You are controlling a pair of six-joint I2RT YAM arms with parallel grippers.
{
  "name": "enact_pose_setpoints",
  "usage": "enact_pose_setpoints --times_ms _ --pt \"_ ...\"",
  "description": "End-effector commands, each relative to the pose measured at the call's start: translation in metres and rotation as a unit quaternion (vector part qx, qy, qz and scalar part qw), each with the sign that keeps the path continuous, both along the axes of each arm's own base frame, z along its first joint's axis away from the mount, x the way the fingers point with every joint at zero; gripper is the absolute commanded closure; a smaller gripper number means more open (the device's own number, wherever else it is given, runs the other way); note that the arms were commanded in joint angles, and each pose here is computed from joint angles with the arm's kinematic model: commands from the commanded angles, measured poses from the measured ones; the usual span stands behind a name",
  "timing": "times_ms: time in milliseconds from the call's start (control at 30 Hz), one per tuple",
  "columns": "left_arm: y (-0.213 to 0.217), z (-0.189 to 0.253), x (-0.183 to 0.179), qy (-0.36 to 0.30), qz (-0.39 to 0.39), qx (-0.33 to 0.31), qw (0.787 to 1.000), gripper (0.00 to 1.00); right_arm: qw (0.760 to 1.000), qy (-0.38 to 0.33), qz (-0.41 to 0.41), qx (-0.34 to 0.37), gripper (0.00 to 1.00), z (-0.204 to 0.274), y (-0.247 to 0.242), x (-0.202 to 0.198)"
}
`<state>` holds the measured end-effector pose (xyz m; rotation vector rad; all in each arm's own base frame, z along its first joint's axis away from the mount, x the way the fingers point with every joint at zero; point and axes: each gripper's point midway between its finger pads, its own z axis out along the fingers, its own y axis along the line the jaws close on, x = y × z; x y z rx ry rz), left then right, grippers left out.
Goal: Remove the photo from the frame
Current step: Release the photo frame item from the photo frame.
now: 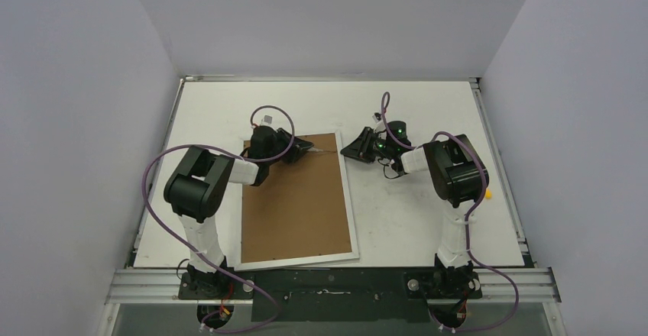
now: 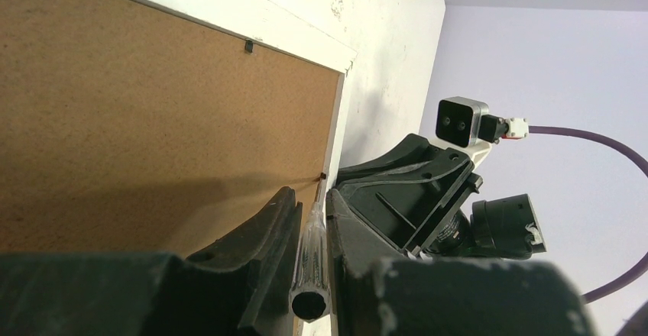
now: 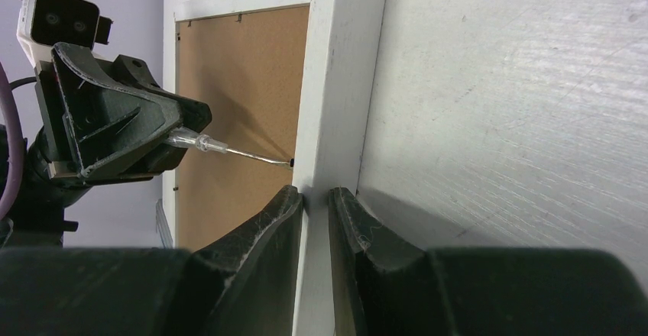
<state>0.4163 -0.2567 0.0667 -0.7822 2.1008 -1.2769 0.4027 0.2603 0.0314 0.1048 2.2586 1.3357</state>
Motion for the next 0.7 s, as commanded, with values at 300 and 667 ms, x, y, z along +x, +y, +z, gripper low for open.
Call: enact_pose_setpoints --times_ms 300,667 --pt "-0.026 0.013 0.002 -0.027 -0.021 -0.005 0.999 1.00 0.999 -0.014 0.049 0.003 0.80 0.001 0.025 -0.011" --pt "-0.048 0.038 -0.003 -0.058 -0.018 0.017 0.998 1.00 0.999 -0.015 0.049 0.002 0.80 0.001 0.024 -0.010"
